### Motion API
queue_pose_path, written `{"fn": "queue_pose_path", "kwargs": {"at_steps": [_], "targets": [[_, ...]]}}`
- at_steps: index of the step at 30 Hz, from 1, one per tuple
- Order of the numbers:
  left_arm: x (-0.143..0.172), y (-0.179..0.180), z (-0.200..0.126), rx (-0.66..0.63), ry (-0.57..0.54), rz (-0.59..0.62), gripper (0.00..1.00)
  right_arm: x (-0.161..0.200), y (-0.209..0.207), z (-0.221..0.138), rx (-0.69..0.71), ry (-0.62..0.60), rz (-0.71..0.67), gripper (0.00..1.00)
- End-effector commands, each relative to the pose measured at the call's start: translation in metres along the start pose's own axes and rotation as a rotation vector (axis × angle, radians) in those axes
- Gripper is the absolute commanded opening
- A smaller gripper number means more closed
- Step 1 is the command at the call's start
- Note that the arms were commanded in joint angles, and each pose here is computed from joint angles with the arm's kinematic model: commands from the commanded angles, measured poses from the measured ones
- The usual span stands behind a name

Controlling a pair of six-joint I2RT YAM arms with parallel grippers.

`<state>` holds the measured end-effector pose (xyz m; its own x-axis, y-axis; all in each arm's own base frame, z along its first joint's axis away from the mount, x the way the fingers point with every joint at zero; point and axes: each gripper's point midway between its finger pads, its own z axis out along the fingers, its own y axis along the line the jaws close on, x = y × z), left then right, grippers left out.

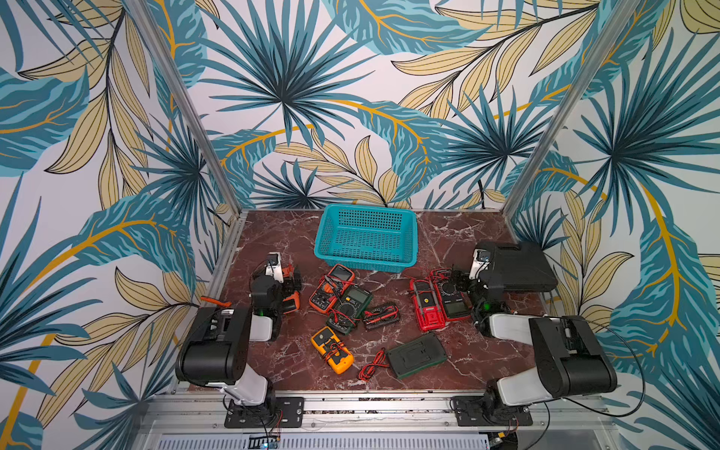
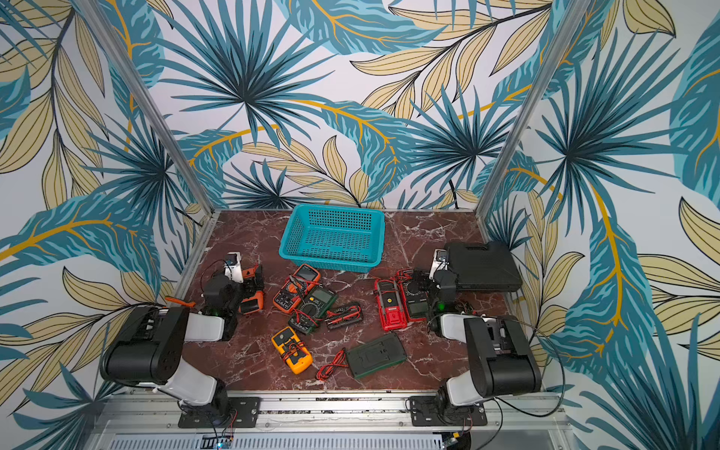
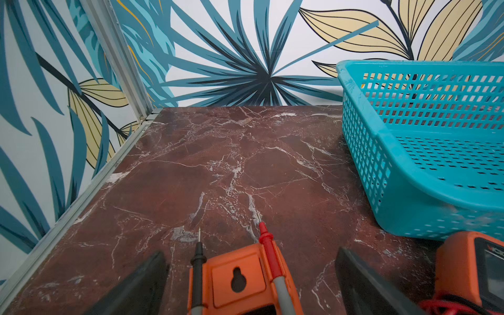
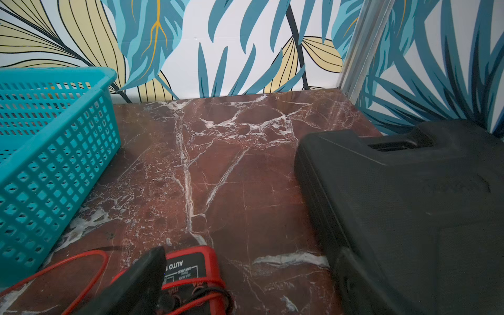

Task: Put the multimeter into the basket
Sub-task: Pick up the multimeter from the center of the board.

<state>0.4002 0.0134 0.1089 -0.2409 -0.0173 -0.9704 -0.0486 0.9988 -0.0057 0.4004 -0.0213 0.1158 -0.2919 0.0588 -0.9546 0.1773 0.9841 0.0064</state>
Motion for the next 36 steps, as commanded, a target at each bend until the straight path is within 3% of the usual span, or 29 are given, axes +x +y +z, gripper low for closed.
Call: {"fn": "queue_pose_path", "kwargs": {"at_steps": [1, 28, 36], "targets": [[-0.009, 0.004, 0.002, -0.014, -0.021, -0.004, 1.0, 0.004, -0.004, -0.001, 0.014, 0.0, 0.013, 1.0], [-0.009, 0.003, 0.002, -0.001, -0.021, -0.004, 1.0, 0.004, -0.004, -0.002, 0.014, -0.002, 0.013, 1.0], [-0.027, 0.009, -0.013, -0.037, -0.053, -0.014, 1.0, -0.009, -0.011, -0.011, 0.047, -0.017, 0.026, 0.99]]}}
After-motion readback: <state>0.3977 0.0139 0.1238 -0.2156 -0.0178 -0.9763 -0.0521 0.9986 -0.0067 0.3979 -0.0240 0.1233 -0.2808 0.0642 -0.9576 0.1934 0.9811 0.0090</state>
